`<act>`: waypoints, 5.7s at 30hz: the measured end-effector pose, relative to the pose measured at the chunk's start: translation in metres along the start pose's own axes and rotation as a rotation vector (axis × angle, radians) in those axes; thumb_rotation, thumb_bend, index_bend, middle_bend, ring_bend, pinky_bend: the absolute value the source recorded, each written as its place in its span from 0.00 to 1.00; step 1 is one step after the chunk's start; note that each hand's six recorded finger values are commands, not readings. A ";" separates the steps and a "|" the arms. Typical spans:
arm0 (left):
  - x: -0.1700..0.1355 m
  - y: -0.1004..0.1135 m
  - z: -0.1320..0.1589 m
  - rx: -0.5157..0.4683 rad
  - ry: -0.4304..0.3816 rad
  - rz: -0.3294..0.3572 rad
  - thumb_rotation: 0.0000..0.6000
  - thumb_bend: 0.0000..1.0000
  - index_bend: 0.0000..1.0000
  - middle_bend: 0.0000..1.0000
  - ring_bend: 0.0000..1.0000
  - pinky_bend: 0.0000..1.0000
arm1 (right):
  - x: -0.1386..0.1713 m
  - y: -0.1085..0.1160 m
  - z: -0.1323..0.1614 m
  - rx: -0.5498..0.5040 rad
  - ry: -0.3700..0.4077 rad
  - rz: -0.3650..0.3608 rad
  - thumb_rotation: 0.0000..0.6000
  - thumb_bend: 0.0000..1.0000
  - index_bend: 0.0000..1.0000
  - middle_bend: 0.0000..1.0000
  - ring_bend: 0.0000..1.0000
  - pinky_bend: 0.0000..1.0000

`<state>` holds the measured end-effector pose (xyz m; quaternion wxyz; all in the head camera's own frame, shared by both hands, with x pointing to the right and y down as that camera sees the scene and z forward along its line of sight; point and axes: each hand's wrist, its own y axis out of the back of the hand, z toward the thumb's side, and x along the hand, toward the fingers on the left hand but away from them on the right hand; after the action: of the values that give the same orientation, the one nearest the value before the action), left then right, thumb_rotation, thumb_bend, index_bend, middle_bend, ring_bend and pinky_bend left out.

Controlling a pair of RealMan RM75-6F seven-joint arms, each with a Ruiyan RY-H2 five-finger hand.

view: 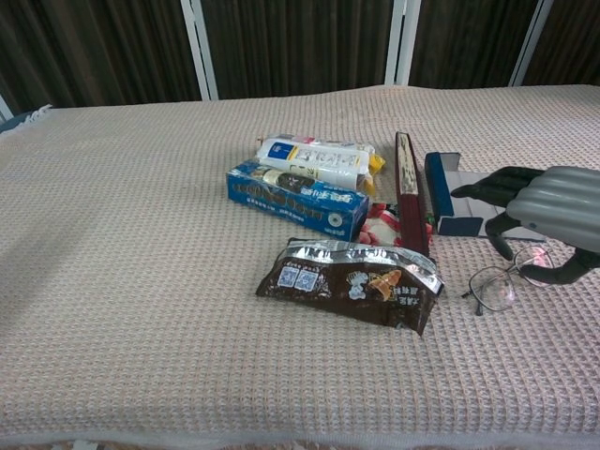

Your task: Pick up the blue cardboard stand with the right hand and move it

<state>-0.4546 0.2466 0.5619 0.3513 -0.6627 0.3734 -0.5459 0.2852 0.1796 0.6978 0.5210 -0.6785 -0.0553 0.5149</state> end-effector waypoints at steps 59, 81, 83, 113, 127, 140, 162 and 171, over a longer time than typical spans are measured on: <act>0.005 -0.006 0.005 0.016 0.005 -0.018 1.00 0.43 0.00 0.00 0.00 0.07 | -0.010 0.021 -0.104 0.355 -0.121 -0.139 1.00 0.58 0.75 0.09 0.00 0.00; 0.012 -0.010 0.007 0.019 0.006 -0.030 1.00 0.42 0.00 0.00 0.00 0.07 | -0.080 0.029 -0.064 0.518 0.059 -0.226 1.00 0.58 0.75 0.09 0.00 0.00; 0.012 -0.010 0.007 0.018 0.006 -0.031 1.00 0.42 0.00 0.00 0.00 0.07 | -0.081 0.029 -0.060 0.524 0.077 -0.234 1.00 0.58 0.75 0.09 0.00 0.00; 0.010 -0.007 0.006 -0.002 -0.005 -0.022 1.00 0.42 0.00 0.00 0.00 0.09 | -0.099 0.039 -0.040 0.495 0.039 -0.312 1.00 0.27 0.58 0.09 0.00 0.00; 0.008 -0.006 0.008 -0.005 -0.013 -0.017 1.00 0.42 0.00 0.00 0.00 0.09 | -0.046 0.025 -0.089 0.307 -0.043 -0.313 1.00 0.26 0.50 0.09 0.00 0.00; 0.010 -0.012 0.015 0.016 -0.024 -0.032 1.00 0.42 0.00 0.00 0.00 0.09 | -0.013 -0.023 -0.109 0.324 0.022 -0.147 1.00 0.26 0.53 0.08 0.00 0.00; 0.009 -0.011 0.013 0.018 -0.020 -0.025 1.00 0.42 0.00 0.00 0.00 0.09 | -0.038 -0.028 -0.087 0.311 0.051 -0.129 1.00 0.36 0.59 0.07 0.00 0.00; 0.009 -0.011 0.013 0.019 -0.022 -0.023 1.00 0.42 0.00 0.00 0.00 0.10 | -0.042 -0.029 -0.083 0.323 0.064 -0.122 1.00 0.38 0.60 0.07 0.00 0.00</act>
<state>-0.4394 0.2445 0.5735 0.3554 -0.6694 0.3567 -0.5463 0.3417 0.1134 0.7409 0.6551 -0.5973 0.0034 0.4627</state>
